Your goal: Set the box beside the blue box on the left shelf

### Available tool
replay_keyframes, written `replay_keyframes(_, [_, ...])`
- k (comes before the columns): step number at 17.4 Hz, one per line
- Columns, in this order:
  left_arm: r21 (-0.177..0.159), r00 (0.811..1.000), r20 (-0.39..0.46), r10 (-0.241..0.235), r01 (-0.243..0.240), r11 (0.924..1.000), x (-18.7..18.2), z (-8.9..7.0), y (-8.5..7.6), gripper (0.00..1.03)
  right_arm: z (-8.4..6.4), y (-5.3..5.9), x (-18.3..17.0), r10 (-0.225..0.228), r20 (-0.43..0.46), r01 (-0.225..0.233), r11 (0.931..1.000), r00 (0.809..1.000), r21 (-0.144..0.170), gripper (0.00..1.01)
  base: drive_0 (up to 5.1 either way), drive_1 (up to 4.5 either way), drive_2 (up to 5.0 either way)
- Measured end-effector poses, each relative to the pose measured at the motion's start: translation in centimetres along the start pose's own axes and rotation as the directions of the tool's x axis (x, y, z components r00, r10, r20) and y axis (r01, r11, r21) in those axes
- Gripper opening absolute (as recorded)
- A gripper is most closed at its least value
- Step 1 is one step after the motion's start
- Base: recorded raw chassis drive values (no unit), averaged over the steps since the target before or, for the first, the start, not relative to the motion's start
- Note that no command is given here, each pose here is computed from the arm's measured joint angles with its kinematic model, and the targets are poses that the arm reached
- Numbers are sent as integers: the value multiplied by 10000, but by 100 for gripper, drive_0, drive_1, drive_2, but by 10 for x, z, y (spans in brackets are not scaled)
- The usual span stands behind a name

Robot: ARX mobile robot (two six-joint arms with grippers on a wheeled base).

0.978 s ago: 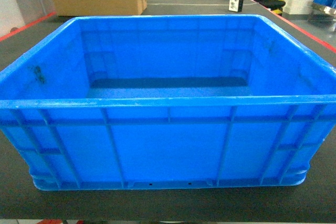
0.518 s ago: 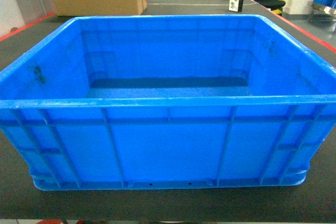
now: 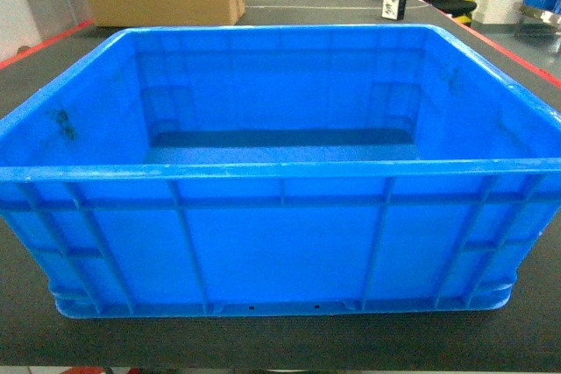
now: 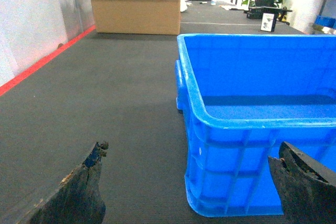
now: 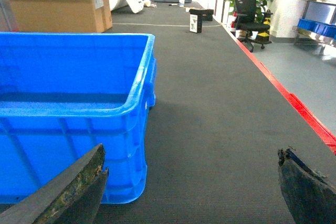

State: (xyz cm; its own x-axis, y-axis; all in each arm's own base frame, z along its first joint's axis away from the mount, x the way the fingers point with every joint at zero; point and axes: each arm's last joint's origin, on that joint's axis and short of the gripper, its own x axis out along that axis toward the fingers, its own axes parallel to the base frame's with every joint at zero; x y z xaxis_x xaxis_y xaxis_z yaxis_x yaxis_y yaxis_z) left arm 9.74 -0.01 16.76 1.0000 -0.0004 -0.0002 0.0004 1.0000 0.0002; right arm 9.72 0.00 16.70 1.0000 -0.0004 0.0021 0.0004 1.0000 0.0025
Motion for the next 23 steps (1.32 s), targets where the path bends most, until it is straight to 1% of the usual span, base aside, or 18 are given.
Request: replay_keyframes(23, [0, 10000, 0, 0, 0, 10000, 0, 0, 0, 98, 0, 0, 0, 0, 0, 0, 10000, 10000, 0, 98, 0, 0, 0])
